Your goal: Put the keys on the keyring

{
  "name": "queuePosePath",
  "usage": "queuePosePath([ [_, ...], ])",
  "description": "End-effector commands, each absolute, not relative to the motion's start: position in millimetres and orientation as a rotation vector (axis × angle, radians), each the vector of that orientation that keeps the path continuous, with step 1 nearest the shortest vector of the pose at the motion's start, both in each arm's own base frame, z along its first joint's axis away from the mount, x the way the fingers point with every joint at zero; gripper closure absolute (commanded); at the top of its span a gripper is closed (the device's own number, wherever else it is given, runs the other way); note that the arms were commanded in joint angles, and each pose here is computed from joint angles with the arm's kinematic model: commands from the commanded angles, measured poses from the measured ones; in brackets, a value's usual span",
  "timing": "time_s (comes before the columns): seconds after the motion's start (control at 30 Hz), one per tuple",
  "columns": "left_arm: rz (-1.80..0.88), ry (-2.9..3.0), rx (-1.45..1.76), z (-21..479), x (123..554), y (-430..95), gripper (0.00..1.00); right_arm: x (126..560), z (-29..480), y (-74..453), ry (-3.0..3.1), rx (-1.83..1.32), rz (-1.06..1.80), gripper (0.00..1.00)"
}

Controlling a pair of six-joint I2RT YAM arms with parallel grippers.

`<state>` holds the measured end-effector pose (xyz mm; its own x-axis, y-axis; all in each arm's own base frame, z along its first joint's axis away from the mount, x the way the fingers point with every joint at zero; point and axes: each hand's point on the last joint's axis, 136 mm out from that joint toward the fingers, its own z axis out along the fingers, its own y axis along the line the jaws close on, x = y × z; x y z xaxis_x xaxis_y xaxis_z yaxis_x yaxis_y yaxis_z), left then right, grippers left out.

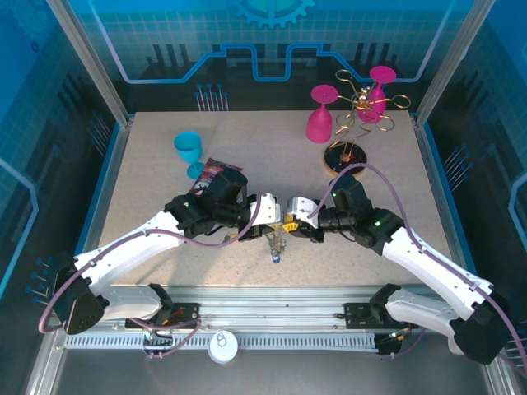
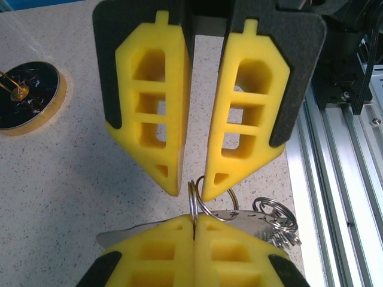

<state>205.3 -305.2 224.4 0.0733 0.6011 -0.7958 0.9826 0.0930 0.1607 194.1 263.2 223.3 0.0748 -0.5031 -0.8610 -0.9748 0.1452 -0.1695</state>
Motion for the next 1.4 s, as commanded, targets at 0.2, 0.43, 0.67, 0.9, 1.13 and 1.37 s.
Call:
queuePosePath([
  [0.2,-0.671,1.512,1.599,240.6,198.4,-312.1,1.00,190.0,232.6,273.8,1.507,-1.483,0.737,0.86],
  [0.43,-0.661,1.514,1.575,241.5,199.9,-310.7,1.00,189.4,230.6,271.4,1.519,-1.485,0.725,1.00],
  [0.67,-0.619,1.585,1.453,231.8,208.3,-292.2,0.78,189.1,237.1,269.0,1.517,-1.433,0.766,1.00],
  [0.9,-0.701,1.591,1.324,227.3,201.3,-278.6,0.71,183.7,255.0,266.6,1.476,-1.370,0.888,1.00],
  [1.13,-0.821,1.459,1.242,251.7,197.0,-290.6,0.70,174.5,269.5,270.0,1.444,-1.361,1.012,1.00],
  [1.37,-0.933,1.392,1.253,261.9,182.2,-295.9,0.72,170.8,278.3,270.6,1.430,-1.343,1.068,1.00],
])
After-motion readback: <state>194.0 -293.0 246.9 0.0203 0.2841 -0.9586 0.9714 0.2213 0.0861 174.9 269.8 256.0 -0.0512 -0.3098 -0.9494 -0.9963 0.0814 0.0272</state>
